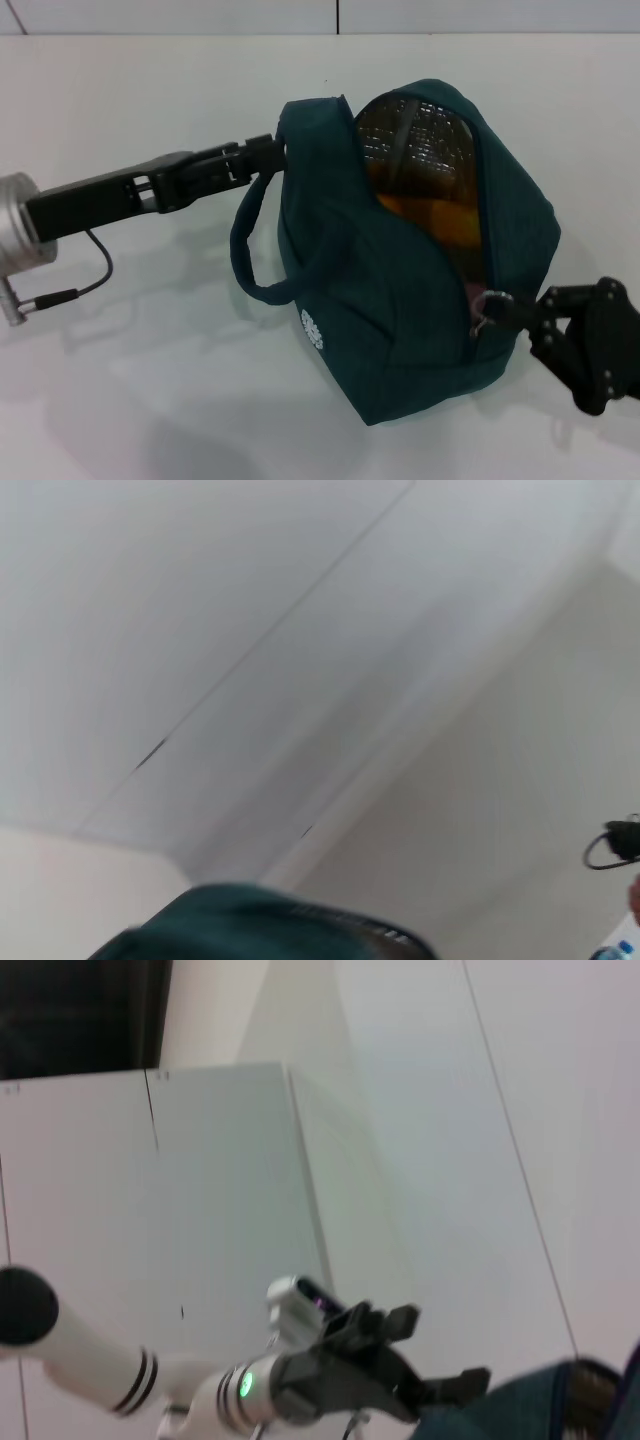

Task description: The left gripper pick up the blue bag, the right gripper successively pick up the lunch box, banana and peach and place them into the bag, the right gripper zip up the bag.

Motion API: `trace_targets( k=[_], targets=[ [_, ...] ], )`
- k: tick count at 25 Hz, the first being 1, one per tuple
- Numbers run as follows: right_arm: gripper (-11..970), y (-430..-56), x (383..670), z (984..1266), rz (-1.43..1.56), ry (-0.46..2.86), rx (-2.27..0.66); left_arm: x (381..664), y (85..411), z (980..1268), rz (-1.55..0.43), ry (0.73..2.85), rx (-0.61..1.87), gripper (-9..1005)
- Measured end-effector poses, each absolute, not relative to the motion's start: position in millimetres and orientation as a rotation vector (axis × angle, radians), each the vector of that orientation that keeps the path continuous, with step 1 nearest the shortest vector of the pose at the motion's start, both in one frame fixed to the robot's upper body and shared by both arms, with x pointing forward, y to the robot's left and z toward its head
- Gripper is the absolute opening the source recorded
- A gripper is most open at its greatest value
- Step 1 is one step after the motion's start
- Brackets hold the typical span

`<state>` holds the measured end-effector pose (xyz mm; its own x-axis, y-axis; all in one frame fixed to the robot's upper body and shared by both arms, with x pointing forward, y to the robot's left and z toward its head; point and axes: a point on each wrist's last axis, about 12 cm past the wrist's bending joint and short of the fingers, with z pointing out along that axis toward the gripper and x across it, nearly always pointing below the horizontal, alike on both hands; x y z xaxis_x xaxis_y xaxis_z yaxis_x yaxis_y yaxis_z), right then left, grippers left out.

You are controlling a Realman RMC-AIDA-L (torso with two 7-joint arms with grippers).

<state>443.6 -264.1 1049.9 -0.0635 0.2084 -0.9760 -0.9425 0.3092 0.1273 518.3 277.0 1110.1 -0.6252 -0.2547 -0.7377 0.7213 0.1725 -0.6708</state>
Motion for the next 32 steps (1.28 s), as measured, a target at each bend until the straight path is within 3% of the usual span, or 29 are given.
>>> trace_targets(
  k=[6, 25, 32],
  targets=[
    [18, -262, 455, 1062, 1.101, 1.187, -0.739, 502, 284, 1113, -1.523, 1.503, 0.537, 879],
    [17, -214, 539, 1111, 1.103, 1.069, -0.796, 452, 286, 1073, -1.352, 1.415, 0.596, 863],
    [17, -191, 562, 1130, 1.098, 1.033, -0.865, 448, 285, 1066, -1.320, 1.419, 0.560, 844]
  ],
)
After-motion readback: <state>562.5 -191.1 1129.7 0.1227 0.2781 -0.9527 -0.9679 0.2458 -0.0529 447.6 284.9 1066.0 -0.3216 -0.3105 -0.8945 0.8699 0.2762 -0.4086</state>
